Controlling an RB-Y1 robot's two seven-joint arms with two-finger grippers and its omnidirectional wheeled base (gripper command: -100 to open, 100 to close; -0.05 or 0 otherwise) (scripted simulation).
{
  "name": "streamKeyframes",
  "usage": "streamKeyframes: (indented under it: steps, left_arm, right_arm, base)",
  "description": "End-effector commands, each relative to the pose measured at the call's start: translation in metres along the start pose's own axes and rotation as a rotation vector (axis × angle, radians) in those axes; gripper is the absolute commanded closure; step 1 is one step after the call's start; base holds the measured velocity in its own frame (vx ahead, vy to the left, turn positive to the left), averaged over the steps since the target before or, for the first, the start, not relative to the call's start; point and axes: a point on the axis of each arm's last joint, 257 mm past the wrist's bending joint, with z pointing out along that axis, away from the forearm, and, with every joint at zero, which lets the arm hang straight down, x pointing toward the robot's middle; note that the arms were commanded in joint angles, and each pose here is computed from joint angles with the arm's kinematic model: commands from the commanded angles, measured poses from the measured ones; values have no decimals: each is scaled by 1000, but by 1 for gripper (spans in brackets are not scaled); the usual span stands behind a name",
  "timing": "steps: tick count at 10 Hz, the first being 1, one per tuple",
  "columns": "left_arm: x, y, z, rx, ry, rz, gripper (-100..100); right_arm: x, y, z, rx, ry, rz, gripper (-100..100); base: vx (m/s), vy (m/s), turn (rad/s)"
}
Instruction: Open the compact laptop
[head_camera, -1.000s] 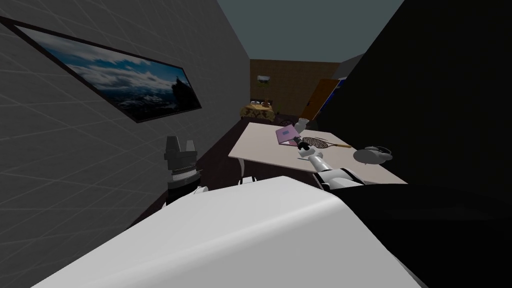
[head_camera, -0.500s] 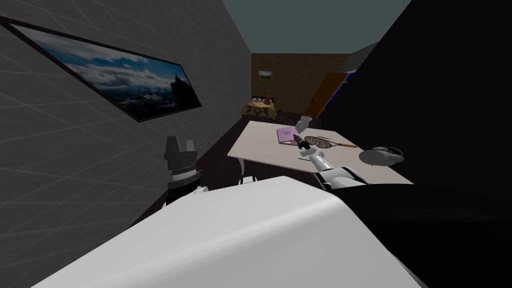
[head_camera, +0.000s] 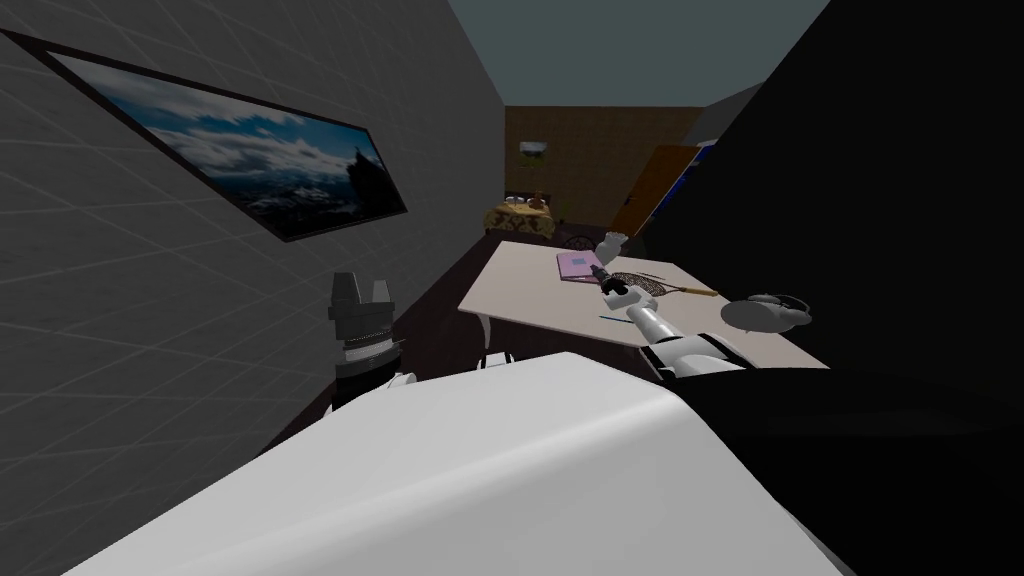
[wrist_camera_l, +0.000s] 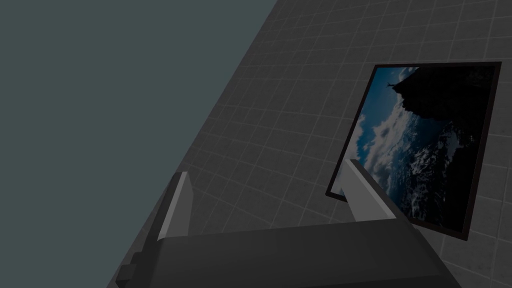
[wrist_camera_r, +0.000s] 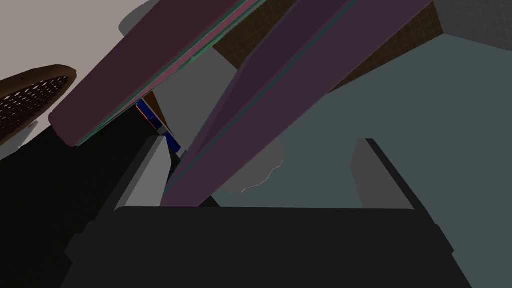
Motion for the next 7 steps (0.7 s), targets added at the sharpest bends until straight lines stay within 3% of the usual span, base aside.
streamKeyframes:
  steps: [1, 2, 7]
  left_arm:
    - [0, 0, 0, 0, 0, 0, 0]
    - [0, 0, 0, 0, 0, 0, 0]
    - [0, 0, 0, 0, 0, 0, 0]
  right_arm:
    - [-6, 1, 0, 1, -1, -1, -100]
    - [-7, 1, 0, 3, -1, 0, 0]
    - [-4, -1, 0, 7, 4, 2, 0]
  base:
    - [-5, 7, 2]
    - [0, 0, 0]
    - [0, 0, 0]
